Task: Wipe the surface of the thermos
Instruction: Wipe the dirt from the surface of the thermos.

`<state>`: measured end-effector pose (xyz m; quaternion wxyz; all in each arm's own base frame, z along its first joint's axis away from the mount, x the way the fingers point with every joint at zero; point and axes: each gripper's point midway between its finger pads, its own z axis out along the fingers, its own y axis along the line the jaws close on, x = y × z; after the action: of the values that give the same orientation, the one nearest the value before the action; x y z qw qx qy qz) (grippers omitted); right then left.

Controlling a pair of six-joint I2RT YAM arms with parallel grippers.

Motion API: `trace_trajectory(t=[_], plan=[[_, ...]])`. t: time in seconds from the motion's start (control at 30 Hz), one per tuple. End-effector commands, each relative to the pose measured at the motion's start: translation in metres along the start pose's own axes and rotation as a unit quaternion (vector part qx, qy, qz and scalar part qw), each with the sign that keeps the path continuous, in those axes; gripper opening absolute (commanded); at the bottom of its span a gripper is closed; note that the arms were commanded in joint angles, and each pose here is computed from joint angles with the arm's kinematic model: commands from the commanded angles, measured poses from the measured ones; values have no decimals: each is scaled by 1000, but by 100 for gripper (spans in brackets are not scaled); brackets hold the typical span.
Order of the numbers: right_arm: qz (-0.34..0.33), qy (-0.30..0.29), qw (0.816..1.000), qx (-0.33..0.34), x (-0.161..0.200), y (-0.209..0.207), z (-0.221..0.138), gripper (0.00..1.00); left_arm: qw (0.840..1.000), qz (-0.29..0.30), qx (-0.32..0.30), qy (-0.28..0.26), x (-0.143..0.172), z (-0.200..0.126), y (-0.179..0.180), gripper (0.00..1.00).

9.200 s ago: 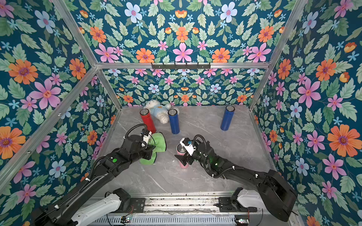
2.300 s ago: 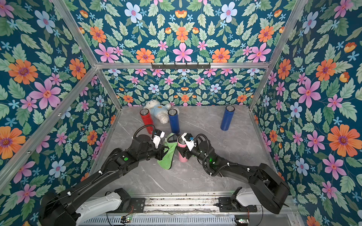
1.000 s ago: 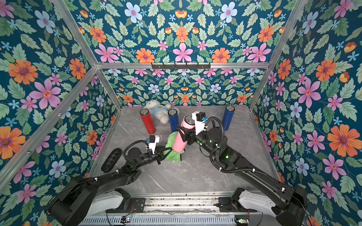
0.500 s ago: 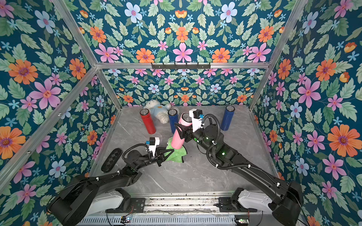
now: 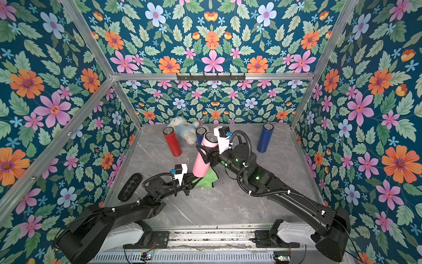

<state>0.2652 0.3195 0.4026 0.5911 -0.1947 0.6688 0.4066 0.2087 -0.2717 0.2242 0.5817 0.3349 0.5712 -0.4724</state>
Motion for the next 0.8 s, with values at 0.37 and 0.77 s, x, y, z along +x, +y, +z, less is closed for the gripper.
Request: trace_trajectory(t=[0.37,0.77], plan=[[-14,63,995,76,27,-27,-20,0,994,76,-29,-69,-40,-11,-2,0],[60,27,995,-71,21,24,7,0,994,67,-10,-81,-42,-2,-2,0]])
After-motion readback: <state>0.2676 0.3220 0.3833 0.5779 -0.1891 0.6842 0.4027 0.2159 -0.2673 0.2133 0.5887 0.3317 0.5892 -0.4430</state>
